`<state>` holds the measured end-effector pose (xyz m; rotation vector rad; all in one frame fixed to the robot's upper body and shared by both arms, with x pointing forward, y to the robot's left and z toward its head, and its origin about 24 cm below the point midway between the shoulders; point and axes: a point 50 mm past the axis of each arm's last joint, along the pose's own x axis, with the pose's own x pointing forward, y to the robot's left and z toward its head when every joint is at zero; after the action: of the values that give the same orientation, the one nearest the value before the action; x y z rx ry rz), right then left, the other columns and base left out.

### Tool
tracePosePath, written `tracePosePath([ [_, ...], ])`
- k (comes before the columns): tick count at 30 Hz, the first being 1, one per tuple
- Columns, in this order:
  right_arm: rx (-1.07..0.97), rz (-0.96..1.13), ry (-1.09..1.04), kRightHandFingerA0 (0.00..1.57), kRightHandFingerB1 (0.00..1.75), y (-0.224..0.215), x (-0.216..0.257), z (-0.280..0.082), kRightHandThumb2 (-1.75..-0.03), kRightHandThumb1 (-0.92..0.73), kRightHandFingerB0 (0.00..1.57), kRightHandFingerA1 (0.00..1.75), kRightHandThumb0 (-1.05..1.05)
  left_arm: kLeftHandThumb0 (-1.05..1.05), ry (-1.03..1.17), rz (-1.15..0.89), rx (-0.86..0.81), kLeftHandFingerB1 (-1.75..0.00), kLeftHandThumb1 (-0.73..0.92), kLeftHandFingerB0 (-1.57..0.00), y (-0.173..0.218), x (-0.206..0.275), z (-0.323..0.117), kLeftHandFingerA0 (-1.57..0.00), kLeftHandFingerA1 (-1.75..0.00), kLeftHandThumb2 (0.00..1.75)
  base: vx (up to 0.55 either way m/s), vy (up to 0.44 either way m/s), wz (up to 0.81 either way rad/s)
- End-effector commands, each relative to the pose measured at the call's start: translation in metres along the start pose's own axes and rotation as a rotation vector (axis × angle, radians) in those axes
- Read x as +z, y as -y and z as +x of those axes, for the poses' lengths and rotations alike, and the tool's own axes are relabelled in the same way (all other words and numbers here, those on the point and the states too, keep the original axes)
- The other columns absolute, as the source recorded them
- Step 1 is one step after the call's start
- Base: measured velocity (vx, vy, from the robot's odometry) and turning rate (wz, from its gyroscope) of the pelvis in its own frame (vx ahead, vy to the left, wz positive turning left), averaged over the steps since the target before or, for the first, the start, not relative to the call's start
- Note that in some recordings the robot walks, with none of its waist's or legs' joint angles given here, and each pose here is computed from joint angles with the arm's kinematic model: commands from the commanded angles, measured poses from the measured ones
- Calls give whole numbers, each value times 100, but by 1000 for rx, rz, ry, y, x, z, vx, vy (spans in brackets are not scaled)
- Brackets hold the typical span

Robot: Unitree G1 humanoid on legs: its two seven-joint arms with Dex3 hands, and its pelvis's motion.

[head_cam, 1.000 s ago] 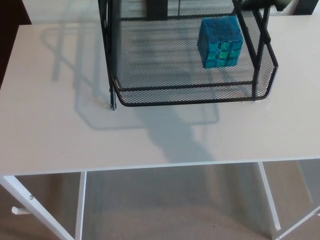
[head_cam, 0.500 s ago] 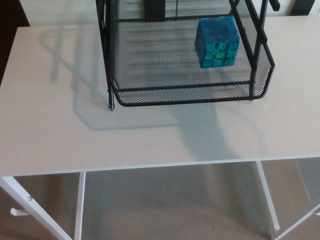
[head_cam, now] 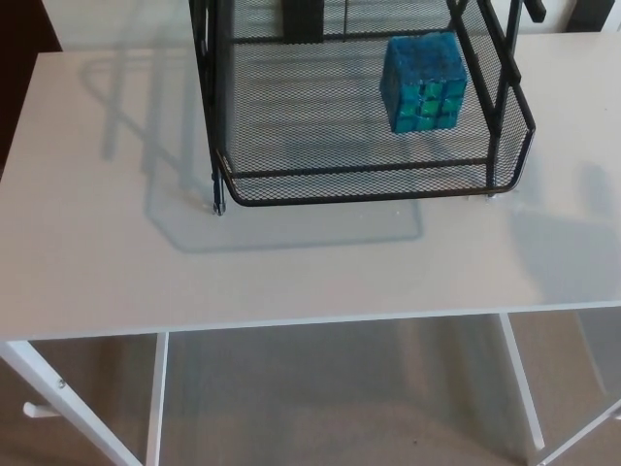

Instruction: The robot walks towards a desk on which a file tray is kept in the middle and a cube is kept to its right. The robot lifts the cube using its right hand and places it on the file tray.

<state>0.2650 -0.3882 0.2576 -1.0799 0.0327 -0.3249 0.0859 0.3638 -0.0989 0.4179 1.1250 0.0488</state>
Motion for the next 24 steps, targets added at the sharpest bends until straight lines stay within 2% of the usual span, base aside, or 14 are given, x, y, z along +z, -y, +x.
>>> tracePosePath([
  [1, -786, 729, -1026, 37, 8, -94, -220, -217, -96, -74, 0, 82, -74, -94, -9, -27, 49, -75, 92, -26, -17, -16, -12, -49, -85, 70, 0, 0, 0],
  [6, -694, 786, -1220, 44, 0, -112, -222, -237, -62, -76, 0, 94, -62, -96, -14, -62, 65, -72, 69, -27, -16, -16, -11, -50, -82, 108, 0, 0, 0],
  [8, -688, 766, -1231, 61, 10, -116, -225, -240, -85, -52, 0, 107, -78, -96, -7, -52, 64, -77, 92, -24, -17, -18, -12, -51, -87, 70, 0, 0, 0],
  [9, -580, 669, -1303, 71, 0, -125, -230, -244, -65, -78, 0, 107, -68, -98, -15, -56, 64, -73, 68, -24, -17, -18, -12, -52, -84, 110, 0, 0, 0],
  [11, -580, 811, -1299, 52, 12, -131, -234, -250, -91, -63, 0, 85, -72, -97, -25, -61, 64, -73, 68, -24, -17, -18, -11, -50, -83, 109, 0, 0, 0],
  [12, -515, 831, -1272, 31, 1, -131, -233, -249, -86, -61, 0, 73, -73, -97, -26, -69, 61, -79, 92, -21, -15, -18, -10, -49, -88, 70, 0, 0, 0],
  [13, -528, 897, -1299, 34, 39, -131, -230, -251, -88, -54, 3, 73, -61, -96, -18, -82, 61, -78, 92, -23, -15, -14, -9, -48, -88, 69, 0, 0, 0],
  [15, -526, 835, -1315, 55, 25, -134, -228, -249, -61, -65, 1, 98, -47, -96, -13, -90, 61, -73, 69, -26, -14, -13, -8, -49, -82, 108, 0, 0, 0],
  [16, -542, 819, -1323, 44, 25, -136, -228, -249, -85, -49, 0, 81, -48, -95, -19, -105, 63, -77, 92, -23, -14, -14, -8, -49, -88, 68, 0, 0, 0],
  [19, -538, 723, -1326, 50, 15, -142, -227, -246, -79, -48, 0, 83, -38, -96, -18, -78, 63, -80, 92, -21, -13, -14, -8, -49, -90, 70, 0, 0, 0],
  [20, -446, 721, -1313, 50, 71, -145, -227, -248, -57, -62, 30, 90, -39, -96, -20, -68, 67, -77, 92, -23, -14, -14, -8, -50, -87, 73, 0, 0, 0],
  [21, -449, 810, -1321, 52, 67, -145, -223, -250, -57, -60, 53, 80, -37, -97, -23, -76, 66, -73, 69, -23, -15, -14, -8, -49, -83, 110, 0, 0, 0],
  [22, -398, 836, -1323, 45, 62, -146, -223, -253, -57, -59, 61, 69, -37, -98, -24, -78, 70, -82, 92, -21, -15, -13, -8, -49, -90, 70, 0, 0, 0],
  [24, -327, 917, -1375, 38, 58, -148, -222, -253, -56, -54, 56, 64, -29, -96, -13, -73, 65, -79, 92, -24, -15, -12, -8, -49, -88, 71, 0, 0, 0],
])
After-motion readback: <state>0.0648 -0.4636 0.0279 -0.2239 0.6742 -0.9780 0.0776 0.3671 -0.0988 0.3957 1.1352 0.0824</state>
